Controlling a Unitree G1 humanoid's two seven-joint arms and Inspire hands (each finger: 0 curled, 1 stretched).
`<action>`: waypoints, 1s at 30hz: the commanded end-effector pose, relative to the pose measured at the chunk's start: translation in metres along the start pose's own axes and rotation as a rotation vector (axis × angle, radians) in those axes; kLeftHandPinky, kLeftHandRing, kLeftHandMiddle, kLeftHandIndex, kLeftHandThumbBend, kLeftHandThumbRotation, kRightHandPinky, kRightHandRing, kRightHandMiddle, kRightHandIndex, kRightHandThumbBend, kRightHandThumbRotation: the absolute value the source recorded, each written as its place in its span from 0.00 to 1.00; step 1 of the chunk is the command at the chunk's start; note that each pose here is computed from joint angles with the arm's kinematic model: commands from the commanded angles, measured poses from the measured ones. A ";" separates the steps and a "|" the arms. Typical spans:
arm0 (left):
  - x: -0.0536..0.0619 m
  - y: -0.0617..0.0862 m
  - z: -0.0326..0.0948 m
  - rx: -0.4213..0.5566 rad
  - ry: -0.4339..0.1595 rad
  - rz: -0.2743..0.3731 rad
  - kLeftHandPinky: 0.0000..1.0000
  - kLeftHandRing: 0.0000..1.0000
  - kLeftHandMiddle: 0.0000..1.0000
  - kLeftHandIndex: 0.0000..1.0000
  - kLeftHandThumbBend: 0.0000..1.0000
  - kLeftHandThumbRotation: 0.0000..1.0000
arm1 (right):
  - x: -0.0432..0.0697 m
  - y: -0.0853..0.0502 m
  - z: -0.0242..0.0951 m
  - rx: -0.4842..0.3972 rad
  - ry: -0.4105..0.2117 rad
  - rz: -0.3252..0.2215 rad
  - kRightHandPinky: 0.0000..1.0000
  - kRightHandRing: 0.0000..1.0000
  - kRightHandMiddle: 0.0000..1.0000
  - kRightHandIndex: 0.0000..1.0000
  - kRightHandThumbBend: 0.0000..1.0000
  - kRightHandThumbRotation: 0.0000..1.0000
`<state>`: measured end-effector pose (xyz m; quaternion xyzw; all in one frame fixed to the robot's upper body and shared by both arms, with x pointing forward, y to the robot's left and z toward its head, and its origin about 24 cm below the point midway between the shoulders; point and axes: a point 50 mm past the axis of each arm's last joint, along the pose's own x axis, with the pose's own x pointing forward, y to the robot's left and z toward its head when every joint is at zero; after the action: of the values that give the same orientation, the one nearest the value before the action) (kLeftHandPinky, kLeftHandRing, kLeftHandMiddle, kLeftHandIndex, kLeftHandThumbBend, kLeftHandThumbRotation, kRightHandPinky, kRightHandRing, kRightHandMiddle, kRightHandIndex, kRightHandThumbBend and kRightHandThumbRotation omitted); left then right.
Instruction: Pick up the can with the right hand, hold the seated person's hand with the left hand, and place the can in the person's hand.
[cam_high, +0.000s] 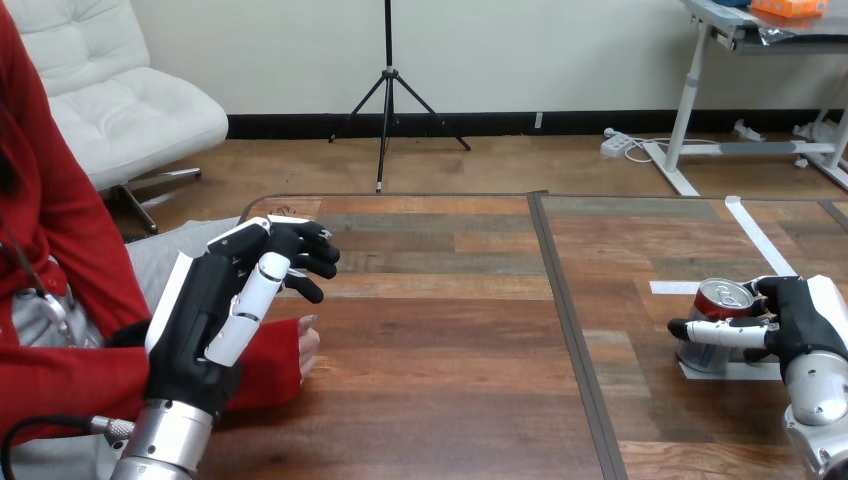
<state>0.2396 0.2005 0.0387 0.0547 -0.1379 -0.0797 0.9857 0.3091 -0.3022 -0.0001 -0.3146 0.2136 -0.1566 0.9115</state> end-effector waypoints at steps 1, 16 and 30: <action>0.016 0.003 0.013 0.015 -0.077 -0.008 0.43 0.56 0.57 0.56 0.51 0.79 | 0.001 0.005 0.014 0.006 -0.063 0.017 0.40 0.45 0.47 0.45 0.88 0.00; 0.015 0.003 0.015 0.064 -0.093 -0.012 0.43 0.56 0.57 0.56 0.49 0.78 | 0.003 0.003 0.028 0.020 -0.147 0.030 0.38 0.42 0.46 0.45 0.87 0.00; 0.015 0.004 0.019 0.162 -0.131 0.022 0.49 0.61 0.63 0.60 0.51 0.75 | 0.004 -0.001 0.047 0.037 -0.266 0.051 0.35 0.40 0.44 0.45 0.88 0.00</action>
<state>0.2383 0.2000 0.0434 0.1009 -0.1646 -0.0614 0.9793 0.3123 -0.2931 0.0024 -0.3151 0.1770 -0.1086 0.9261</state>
